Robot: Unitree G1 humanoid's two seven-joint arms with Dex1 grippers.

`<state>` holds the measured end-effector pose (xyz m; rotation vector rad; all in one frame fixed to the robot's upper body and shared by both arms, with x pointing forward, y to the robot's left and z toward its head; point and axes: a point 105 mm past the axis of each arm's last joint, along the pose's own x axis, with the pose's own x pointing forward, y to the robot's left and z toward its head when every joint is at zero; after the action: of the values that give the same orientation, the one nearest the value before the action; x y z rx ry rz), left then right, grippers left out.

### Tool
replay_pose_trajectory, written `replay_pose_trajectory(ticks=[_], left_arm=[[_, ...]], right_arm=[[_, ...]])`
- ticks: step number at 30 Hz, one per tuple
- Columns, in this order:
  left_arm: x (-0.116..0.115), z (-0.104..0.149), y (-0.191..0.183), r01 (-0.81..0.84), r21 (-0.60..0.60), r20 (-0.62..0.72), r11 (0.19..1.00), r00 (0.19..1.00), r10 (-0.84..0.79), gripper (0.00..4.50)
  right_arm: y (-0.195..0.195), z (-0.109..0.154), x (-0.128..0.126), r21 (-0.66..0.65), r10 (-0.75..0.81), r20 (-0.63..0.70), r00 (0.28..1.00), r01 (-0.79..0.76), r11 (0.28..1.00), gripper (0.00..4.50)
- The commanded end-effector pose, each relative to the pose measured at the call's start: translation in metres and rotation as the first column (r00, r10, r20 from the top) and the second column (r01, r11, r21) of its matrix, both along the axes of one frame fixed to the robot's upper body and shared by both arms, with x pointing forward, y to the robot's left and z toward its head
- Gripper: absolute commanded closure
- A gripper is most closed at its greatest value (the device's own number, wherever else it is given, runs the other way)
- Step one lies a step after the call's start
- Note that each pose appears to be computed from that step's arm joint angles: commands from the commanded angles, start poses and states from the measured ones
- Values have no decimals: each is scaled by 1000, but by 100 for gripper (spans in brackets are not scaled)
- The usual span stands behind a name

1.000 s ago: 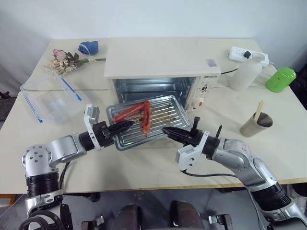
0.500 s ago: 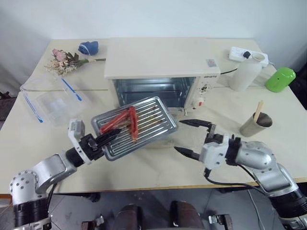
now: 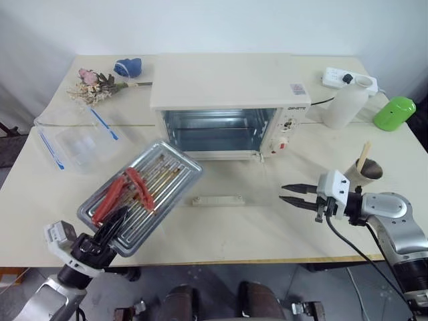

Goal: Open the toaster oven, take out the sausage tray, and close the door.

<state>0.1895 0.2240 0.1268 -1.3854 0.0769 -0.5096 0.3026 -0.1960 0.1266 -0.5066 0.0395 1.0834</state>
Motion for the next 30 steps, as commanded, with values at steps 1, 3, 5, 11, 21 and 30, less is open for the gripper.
replay_pose_trajectory(ticks=[1, 3, 5, 11, 21, 30], left_arm=[[-11, 10, 7, -70, -23, 52, 997, 996, 71, 450], [-16, 11, 16, -155, -65, 69, 986, 985, 160, 450], [-23, 12, 26, -245, -104, 89, 964, 963, 255, 450], [-26, 10, 41, -374, -157, 76, 914, 918, 389, 450], [-30, 6, 42, -375, -146, 56, 915, 921, 386, 450], [-39, 2, 46, -343, -118, 56, 932, 935, 351, 450]], right_arm=[[-4, -3, 1, -4, 13, -19, 1000, -13, 1000, 430], [-4, -8, 7, 15, -12, -57, 998, 13, 1000, 443], [2, -13, 14, 43, -22, -88, 996, 25, 999, 443], [35, -14, 17, 175, 140, -108, 984, -120, 977, 443], [39, 26, 15, 379, 186, -99, 978, -135, 916, 443], [46, 114, 24, 552, 129, 78, 989, -150, 820, 443]])
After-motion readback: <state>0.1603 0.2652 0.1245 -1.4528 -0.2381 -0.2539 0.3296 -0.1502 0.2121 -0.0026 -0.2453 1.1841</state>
